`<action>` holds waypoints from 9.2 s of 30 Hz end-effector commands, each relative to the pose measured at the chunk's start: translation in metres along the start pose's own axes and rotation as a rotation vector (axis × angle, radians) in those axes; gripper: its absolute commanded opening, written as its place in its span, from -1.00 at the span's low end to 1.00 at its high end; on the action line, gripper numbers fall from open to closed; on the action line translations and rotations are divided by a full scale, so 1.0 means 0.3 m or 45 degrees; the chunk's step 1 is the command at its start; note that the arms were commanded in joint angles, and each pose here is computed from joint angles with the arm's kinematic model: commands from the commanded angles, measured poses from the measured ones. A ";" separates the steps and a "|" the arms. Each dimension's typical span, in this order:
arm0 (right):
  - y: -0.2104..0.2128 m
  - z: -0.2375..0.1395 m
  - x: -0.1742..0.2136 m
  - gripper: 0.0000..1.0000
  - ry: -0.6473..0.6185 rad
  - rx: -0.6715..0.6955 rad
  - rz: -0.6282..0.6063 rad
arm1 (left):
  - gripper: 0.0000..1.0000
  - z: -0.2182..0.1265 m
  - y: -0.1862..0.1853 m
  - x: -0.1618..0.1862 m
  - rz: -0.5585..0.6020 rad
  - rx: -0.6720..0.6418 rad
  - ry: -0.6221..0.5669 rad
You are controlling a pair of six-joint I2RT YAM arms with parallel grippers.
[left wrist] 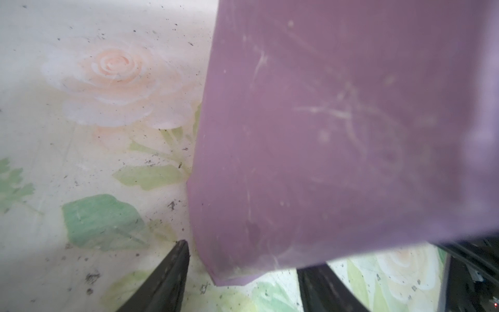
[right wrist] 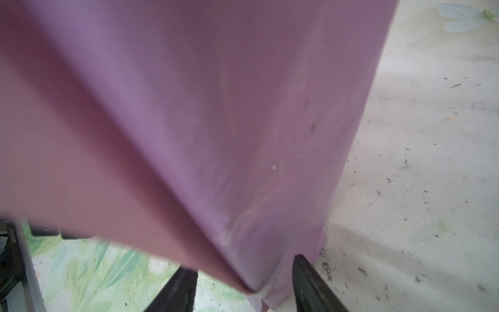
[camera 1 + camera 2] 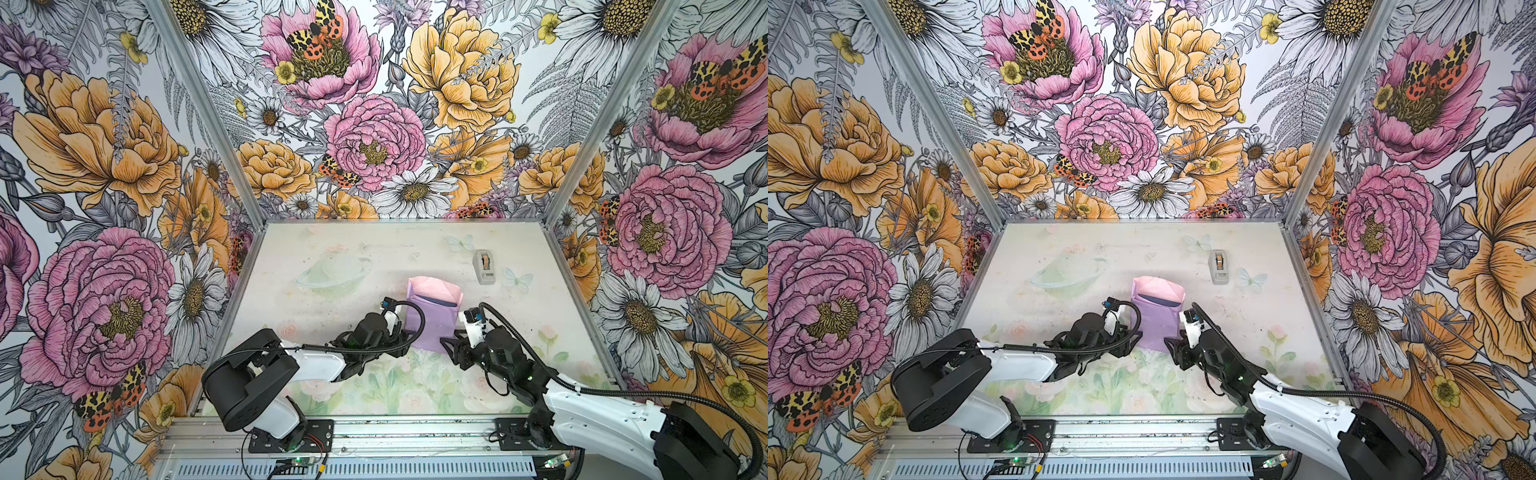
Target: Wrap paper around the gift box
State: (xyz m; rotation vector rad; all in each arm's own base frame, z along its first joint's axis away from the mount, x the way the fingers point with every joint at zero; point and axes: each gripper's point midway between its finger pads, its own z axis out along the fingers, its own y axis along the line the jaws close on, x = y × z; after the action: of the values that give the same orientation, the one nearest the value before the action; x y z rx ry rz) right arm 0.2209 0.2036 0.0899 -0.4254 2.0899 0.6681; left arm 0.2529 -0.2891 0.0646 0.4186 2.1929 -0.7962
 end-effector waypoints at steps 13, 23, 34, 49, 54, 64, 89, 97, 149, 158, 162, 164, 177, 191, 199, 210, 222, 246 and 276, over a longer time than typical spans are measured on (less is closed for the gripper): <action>-0.051 0.046 -0.019 0.06 -0.085 0.083 -0.012 | 0.25 0.022 0.081 -0.035 -0.070 -0.102 -0.026; -0.044 0.095 -0.038 0.04 -0.090 0.058 -0.037 | 0.27 0.016 0.087 -0.071 -0.079 -0.071 -0.078; -0.051 -0.037 -0.026 0.22 -0.069 0.049 0.103 | 0.40 -0.020 0.024 -0.124 -0.052 0.089 -0.171; -0.142 -0.158 -0.066 0.15 -0.017 0.207 0.668 | 0.38 -0.131 0.140 -0.235 -0.348 -0.106 -0.229; -0.141 -0.059 -0.061 0.07 0.191 0.256 0.710 | 0.43 -0.143 0.202 -0.274 -0.357 -0.225 -0.159; -0.159 0.012 -0.052 0.03 0.285 0.324 0.775 | 0.43 0.049 0.163 -0.298 -0.379 -0.057 0.045; -0.173 0.097 -0.197 0.04 0.262 0.299 0.615 | 0.46 -0.024 0.130 -0.269 -0.414 -0.150 -0.024; -0.171 -0.119 -0.387 0.14 0.186 0.407 0.603 | 0.52 -0.220 0.166 -0.400 -0.328 -0.365 -0.095; -0.053 0.003 -0.400 -0.50 0.620 0.509 0.444 | -0.58 -0.164 -0.059 -0.495 -0.006 -0.519 0.482; -0.003 -0.011 -0.474 -1.00 0.545 0.423 0.447 | -1.00 -0.164 -0.141 -0.513 -0.042 -0.408 0.451; 0.031 -0.044 -0.536 -1.00 0.482 0.368 0.454 | -1.00 -0.187 -0.178 -0.530 -0.063 -0.365 0.428; 0.047 -0.069 -0.564 -1.00 0.452 0.344 0.459 | -1.00 -0.206 -0.191 -0.547 -0.068 -0.353 0.405; -0.050 -0.001 -0.455 -1.00 0.598 0.478 0.420 | -1.00 -0.177 -0.097 -0.475 -0.122 -0.447 0.443; -0.094 0.048 -0.518 -1.00 0.574 0.505 0.375 | -1.00 -0.153 -0.038 -0.576 -0.125 -0.470 0.330; -0.122 0.064 -0.552 -0.56 0.551 0.517 0.345 | -0.61 -0.110 -0.031 -0.584 -0.119 -0.466 0.337; -0.035 -0.119 -0.713 -0.06 0.204 0.307 0.166 | 0.29 -0.279 -0.100 -0.767 -0.112 -0.331 0.052; 0.075 -0.187 -0.657 0.18 -0.251 -0.062 -0.117 | 0.69 -0.422 -0.172 -0.682 0.135 0.081 -0.452; 0.045 -0.116 -0.513 0.49 -0.469 -0.076 -0.588 | 0.75 -0.268 -0.123 -0.489 0.374 0.178 -0.392; -0.026 0.038 -0.511 0.46 -0.418 -0.063 -0.461 | 0.75 -0.159 -0.021 -0.445 0.280 0.126 -0.345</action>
State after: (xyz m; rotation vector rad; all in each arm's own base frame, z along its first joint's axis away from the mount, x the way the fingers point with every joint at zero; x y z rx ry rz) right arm 0.3094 0.2095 0.1871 -0.6833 1.6944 0.5143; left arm 0.3086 -0.2670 0.1871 0.5681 1.8474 -0.7658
